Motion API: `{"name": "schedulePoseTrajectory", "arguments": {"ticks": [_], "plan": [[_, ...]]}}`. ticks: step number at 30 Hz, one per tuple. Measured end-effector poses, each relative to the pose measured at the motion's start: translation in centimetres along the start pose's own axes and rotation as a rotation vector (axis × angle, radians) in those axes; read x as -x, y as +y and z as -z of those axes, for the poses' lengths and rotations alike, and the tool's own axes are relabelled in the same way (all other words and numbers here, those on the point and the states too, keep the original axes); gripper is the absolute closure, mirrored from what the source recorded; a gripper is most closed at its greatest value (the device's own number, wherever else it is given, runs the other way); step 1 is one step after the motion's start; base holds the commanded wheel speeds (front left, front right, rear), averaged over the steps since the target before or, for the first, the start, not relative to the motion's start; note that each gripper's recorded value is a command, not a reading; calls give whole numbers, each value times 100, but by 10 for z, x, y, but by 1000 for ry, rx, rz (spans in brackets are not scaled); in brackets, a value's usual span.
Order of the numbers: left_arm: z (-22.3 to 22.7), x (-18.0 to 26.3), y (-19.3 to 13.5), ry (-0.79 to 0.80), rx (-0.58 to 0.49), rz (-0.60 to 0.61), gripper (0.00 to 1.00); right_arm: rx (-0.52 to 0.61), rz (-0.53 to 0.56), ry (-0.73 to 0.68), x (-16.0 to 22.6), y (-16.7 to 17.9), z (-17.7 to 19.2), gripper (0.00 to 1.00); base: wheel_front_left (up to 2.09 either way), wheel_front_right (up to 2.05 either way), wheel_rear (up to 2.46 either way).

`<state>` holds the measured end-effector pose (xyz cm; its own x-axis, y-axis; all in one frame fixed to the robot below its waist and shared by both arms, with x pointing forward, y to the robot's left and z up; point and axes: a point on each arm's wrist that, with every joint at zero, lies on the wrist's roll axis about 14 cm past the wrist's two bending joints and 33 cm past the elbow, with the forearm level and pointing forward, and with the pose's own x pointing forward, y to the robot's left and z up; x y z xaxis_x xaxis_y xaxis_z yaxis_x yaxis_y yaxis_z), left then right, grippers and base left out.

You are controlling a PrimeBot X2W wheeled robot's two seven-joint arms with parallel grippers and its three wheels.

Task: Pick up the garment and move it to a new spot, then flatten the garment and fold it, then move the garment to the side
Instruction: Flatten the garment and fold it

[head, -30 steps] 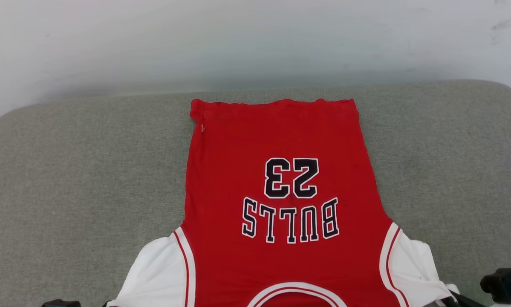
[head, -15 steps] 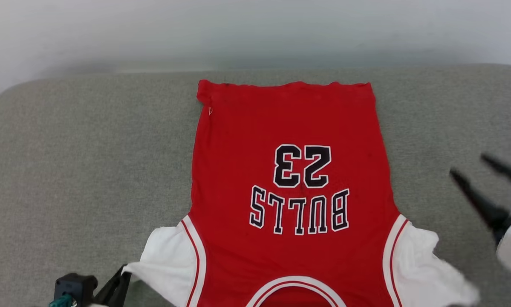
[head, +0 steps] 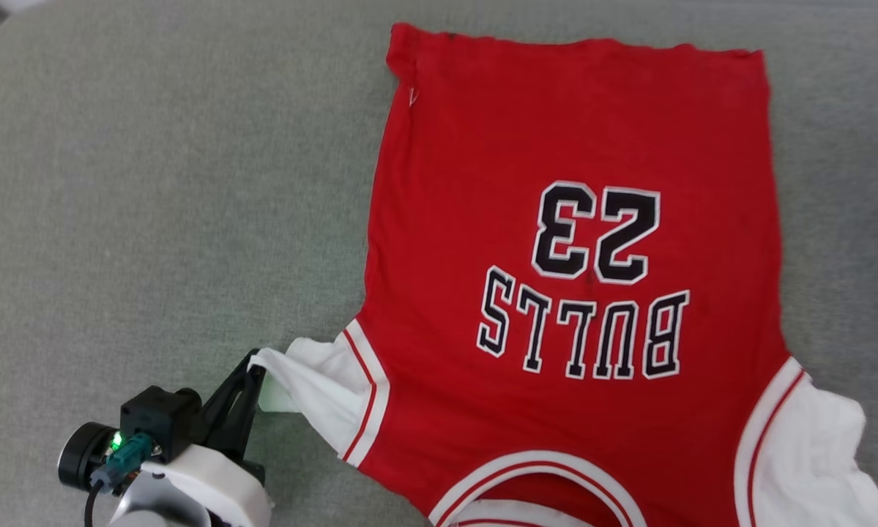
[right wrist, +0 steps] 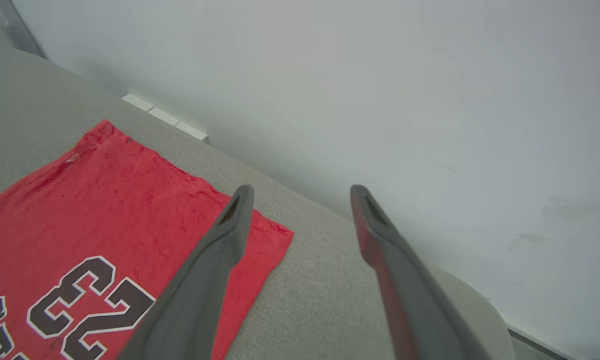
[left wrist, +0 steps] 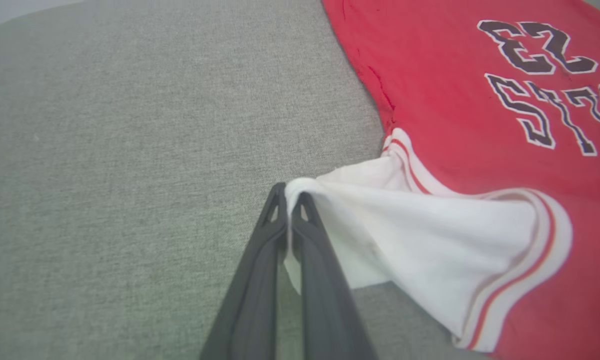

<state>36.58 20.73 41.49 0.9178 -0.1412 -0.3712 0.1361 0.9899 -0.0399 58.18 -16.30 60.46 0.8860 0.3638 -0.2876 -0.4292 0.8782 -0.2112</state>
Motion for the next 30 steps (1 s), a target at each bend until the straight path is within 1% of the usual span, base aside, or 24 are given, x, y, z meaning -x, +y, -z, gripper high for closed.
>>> {"name": "schedulePoseTrajectory", "arguments": {"ticks": [4,7,8,9,13,16,19,25,26,27,28,30], "plan": [[6,-12,1,17,5,-6,100,-23,-31,249,-50,6,40,0,0,0,0],[12,-21,2,32,10,-13,100,-56,-62,443,-74,13,76,0,0,0,0],[19,-30,6,51,3,-21,100,-89,-67,645,-94,13,117,0,0,0,0],[21,-32,6,56,3,-23,100,-99,-69,685,-99,14,127,0,0,0,0],[27,-38,9,69,-1,-32,100,-107,-69,821,-112,21,161,0,0,0,0],[28,-44,11,67,-15,-29,100,-151,-92,865,-123,33,183,0,0,0,0],[28,-48,11,64,-25,-23,100,-146,-104,926,-128,44,208,0,0,0,0],[27,-51,11,58,-29,-28,100,-172,-122,947,-132,53,225,0,0,0,0],[26,-51,11,58,-30,-29,100,-171,-122,945,-132,53,225,50,0,0,0],[26,-51,11,57,-32,-28,100,-175,-121,941,-132,52,225,93,0,0,0],[26,-51,11,55,-33,-29,100,-187,-119,931,-132,52,223,100,0,0,0],[24,-50,11,50,-33,-29,100,-214,-120,895,-134,53,217,100,0,0,0]]}}
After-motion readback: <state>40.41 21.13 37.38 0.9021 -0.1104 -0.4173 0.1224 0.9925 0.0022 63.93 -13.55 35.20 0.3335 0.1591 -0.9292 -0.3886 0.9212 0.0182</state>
